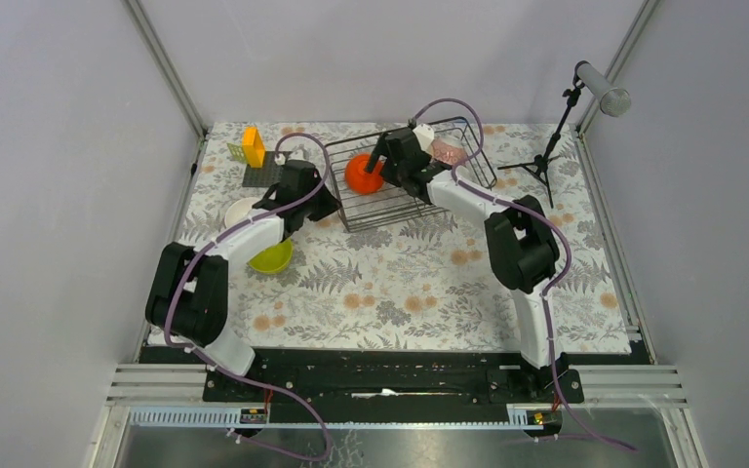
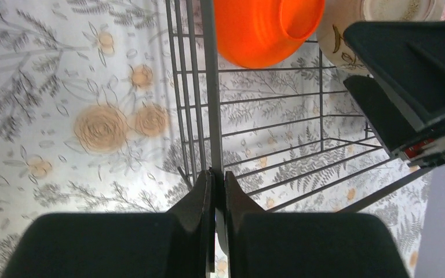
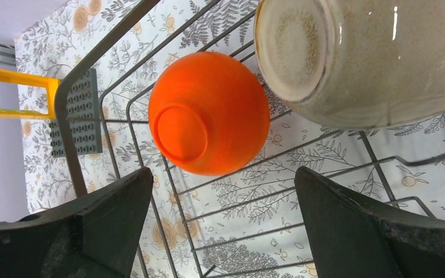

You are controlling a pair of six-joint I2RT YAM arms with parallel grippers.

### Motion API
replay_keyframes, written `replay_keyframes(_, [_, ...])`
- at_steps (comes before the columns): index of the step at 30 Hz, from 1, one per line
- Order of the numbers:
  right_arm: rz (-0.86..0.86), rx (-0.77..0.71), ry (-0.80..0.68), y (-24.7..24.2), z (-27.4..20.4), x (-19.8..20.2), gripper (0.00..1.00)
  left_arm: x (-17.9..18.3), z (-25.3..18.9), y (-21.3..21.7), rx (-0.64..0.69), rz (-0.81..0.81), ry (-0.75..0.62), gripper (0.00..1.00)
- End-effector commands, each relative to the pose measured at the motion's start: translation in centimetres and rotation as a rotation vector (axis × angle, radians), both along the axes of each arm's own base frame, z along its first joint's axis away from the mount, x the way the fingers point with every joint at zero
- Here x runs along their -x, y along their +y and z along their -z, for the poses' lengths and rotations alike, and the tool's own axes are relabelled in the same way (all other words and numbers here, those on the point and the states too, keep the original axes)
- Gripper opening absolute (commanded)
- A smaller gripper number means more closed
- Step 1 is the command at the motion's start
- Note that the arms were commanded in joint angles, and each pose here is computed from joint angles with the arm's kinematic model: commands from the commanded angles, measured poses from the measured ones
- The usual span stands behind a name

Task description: Unload the bowls from the dish rack

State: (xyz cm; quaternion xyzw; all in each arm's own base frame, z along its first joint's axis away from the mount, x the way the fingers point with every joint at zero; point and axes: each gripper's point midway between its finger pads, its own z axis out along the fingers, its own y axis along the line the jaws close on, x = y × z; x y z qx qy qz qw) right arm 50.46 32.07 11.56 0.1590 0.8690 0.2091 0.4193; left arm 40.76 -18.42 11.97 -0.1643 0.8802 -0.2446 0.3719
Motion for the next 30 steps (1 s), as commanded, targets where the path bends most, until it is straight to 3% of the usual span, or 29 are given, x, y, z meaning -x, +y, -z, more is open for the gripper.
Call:
replay_keyframes(1, [-0.015,-0.098,-0.052,-0.2,-3.9,-0.5,1.0,2.0,-4.2,-3.7,0.168,0.045,-0.04,0.0])
replay_keyframes(9, [-0.117,-0.145,-0.037,0.2,-3.0,-0.1,1.0,5.4,-4.5,-6.9,0.273,0.062,-0.002,0.15])
replay_keyframes(14, [-0.153,-0.128,-0.012,-0.2,-1.7,0.8,1.0,5.9,-5.6,-6.5,0.264,0.059,-0.043,0.47])
replay_keyframes(18, [-0.177,-0.105,-0.015,-0.9,-0.9,1.7,1.0,6.1,-6.3,-4.9,0.198,0.03,-0.069,0.6])
replay_keyframes(30, [-0.33,-0.135,-0.09,-0.2,0.1,1.2,1.0,4.4,-7.0,-2.5,0.156,0.051,-0.128,0.61])
